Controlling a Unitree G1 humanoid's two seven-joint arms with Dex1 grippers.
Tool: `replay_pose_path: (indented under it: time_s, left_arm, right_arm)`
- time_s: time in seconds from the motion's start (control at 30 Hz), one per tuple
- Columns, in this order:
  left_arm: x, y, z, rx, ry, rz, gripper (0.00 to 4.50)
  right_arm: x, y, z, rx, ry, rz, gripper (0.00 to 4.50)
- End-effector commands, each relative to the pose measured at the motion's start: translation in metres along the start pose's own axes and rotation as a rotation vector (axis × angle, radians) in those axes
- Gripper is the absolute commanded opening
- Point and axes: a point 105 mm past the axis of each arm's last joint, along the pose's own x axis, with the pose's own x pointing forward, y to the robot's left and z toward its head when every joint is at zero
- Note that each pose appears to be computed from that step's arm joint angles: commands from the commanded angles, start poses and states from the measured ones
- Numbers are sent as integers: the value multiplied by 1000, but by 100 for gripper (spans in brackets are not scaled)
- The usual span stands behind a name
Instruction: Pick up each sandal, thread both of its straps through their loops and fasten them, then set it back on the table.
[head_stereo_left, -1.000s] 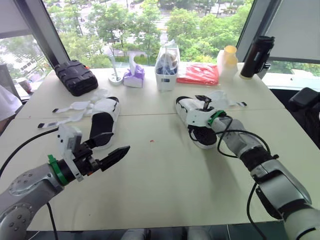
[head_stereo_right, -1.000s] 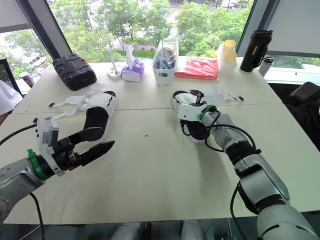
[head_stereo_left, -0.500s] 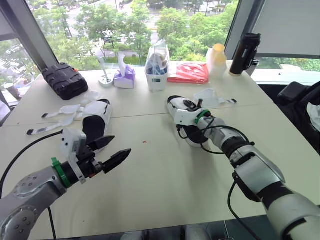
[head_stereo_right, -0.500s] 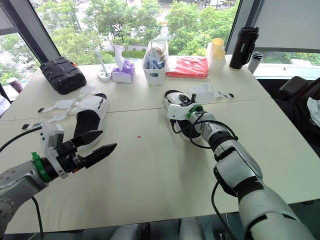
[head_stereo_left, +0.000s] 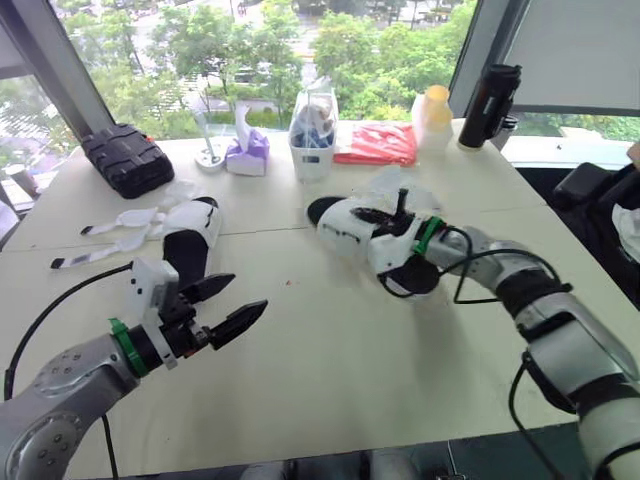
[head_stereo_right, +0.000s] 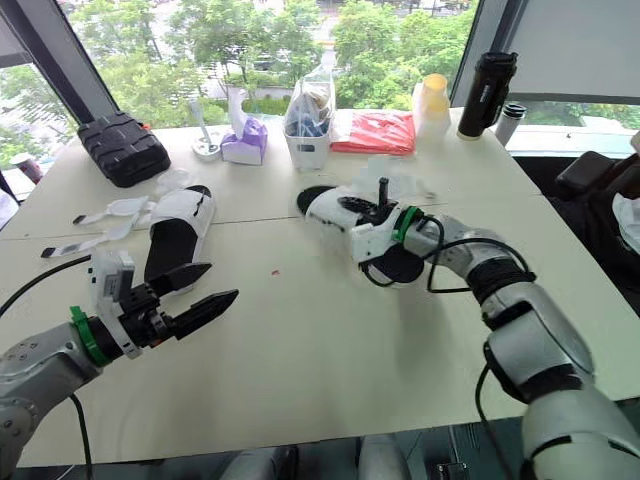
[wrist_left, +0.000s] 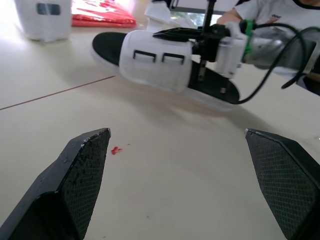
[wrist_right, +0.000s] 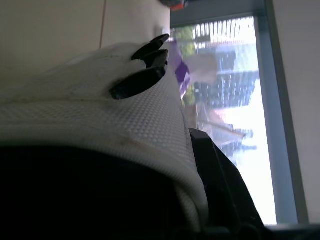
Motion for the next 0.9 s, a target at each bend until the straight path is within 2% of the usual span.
replay_pose_path:
  time_s: [0.03, 0.1, 0.17, 0.3, 0.67, 0.87, 0.9]
  left_arm:
    - [1, 4, 6, 39, -19, -10, 450]
    - [3, 6, 7, 44, -23, -15, 450]
    - [5, 7, 7, 51, -24, -18, 450]
    - [6, 6, 7, 54, -27, -28, 450]
    - [6, 0, 6, 62, -30, -21, 450]
    - [7, -3, 5, 69, -22, -23, 450]
    - [7, -3, 4, 72, -15, -29, 450]
  right_arm:
    - [-14, -18, 47, -89, -313, 10, 2]
    - [-21, -19, 62, -119, -420, 36, 2]
    - [-22, -21, 67, -133, -460, 33, 2]
    - [-22, -9, 93, -171, -612, 82, 2]
    - [1, 10, 107, -159, -657, 102, 2]
    - [12, 27, 100, -143, -599, 151, 2]
    - [13, 28, 99, -133, -593, 158, 34]
